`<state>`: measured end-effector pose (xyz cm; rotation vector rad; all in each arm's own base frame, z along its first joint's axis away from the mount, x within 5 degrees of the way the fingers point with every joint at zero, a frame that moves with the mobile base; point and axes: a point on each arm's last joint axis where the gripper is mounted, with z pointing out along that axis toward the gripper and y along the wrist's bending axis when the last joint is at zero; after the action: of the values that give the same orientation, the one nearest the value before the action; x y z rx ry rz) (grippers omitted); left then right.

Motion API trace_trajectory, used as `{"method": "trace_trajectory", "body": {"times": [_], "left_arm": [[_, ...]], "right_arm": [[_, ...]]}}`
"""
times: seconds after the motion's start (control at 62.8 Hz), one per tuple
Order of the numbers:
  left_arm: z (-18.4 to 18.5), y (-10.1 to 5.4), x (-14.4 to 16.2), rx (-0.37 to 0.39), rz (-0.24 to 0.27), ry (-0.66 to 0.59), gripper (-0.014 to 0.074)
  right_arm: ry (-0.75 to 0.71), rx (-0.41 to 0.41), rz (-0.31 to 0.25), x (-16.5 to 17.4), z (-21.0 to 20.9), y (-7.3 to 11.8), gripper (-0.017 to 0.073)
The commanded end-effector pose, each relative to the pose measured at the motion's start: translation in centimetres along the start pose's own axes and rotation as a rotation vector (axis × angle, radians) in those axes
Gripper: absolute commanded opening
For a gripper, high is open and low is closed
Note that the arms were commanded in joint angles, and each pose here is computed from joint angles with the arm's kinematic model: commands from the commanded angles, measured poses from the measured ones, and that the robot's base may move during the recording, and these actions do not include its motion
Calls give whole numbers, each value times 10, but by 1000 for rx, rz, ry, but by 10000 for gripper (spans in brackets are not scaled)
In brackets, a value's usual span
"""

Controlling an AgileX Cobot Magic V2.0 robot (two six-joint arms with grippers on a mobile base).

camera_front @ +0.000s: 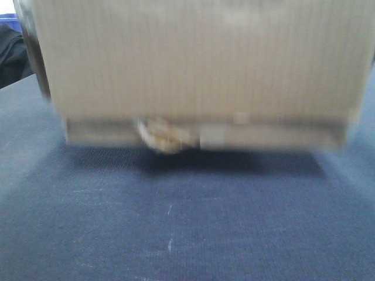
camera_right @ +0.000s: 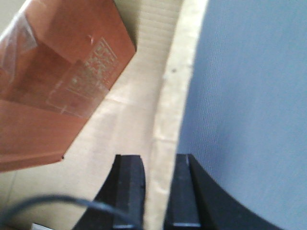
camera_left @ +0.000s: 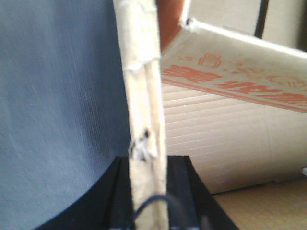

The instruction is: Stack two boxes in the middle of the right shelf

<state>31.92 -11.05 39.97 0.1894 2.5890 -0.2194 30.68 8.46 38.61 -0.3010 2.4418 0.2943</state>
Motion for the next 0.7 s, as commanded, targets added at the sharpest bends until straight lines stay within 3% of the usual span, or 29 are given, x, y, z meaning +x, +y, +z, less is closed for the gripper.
{"method": "trace_trajectory", "body": {"times": [0.0,0.319,0.685], "left_arm": [[-50,0,-4,16,-1,-153,-111],[-147,-2,0,70,4,-434,-111],[-152,0,1,52,7,-440,-111]], "right_arm": [[-181,25,-39,-17,-47,3,-154],[-467,9,-76,-37,-141,19,-154],[-467,1,-74,-38,-142,20,-154]]}}
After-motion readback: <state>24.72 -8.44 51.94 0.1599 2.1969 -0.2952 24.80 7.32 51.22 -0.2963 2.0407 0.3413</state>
